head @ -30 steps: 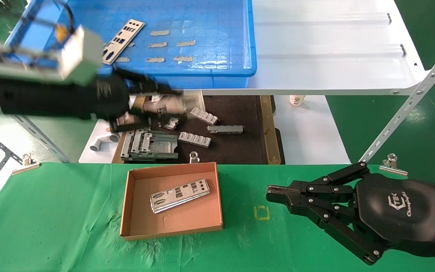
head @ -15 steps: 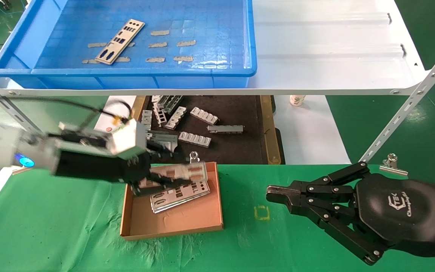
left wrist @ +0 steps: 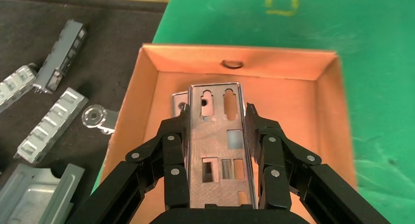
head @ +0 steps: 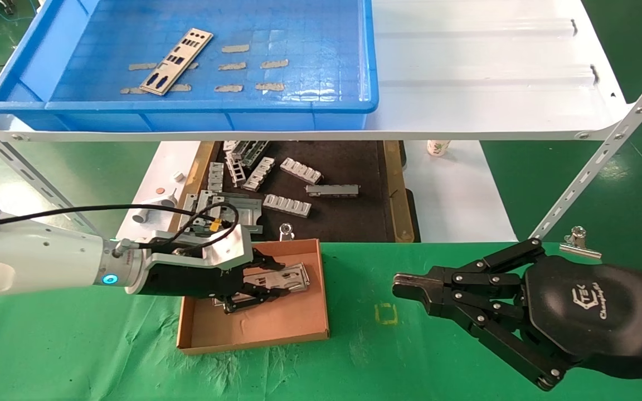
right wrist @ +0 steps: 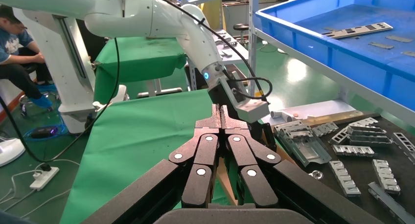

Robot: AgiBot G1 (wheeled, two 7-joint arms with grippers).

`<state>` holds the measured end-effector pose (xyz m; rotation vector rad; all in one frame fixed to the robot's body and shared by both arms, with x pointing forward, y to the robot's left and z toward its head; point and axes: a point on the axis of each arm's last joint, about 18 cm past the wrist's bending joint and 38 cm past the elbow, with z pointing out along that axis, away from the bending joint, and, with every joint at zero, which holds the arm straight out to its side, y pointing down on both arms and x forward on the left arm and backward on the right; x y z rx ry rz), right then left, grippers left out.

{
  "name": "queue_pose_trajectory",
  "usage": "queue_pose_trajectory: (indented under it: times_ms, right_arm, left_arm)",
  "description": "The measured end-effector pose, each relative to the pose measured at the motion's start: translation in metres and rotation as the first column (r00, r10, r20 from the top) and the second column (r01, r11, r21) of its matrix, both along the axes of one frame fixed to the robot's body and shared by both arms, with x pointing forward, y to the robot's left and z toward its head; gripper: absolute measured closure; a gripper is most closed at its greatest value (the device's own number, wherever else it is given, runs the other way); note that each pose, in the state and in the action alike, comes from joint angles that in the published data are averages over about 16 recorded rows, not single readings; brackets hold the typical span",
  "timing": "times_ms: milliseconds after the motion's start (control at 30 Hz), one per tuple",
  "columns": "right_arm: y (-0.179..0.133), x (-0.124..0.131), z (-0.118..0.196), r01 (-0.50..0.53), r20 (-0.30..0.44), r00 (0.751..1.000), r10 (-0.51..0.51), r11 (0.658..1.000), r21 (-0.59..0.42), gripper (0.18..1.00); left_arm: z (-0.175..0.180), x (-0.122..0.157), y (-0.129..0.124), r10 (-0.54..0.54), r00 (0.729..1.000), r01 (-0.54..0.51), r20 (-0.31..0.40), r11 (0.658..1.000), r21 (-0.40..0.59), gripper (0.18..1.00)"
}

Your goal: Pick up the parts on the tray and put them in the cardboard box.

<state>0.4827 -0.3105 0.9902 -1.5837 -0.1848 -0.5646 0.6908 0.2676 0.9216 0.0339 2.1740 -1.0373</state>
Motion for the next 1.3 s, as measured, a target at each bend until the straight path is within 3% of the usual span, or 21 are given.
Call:
queue_pose_trajectory:
  times_ms: [1000, 1300]
  right_arm:
    - [0.000, 0.000, 0.000, 0.000, 0.000, 1.000, 0.000, 1.000, 0.000, 0.988]
    - [0.000, 0.000, 0.000, 0.000, 0.000, 1.000, 0.000, 1.000, 0.000, 0.988]
  left_arm:
    - [-0.020, 0.019, -0.004, 0.051, 0.998, -0.052, -0.025, 0.998, -0.044, 0.744]
    - [-0.021, 0.020, -0.005, 0.052, 0.998, -0.053, -0.028, 0.998, -0.047, 0.685]
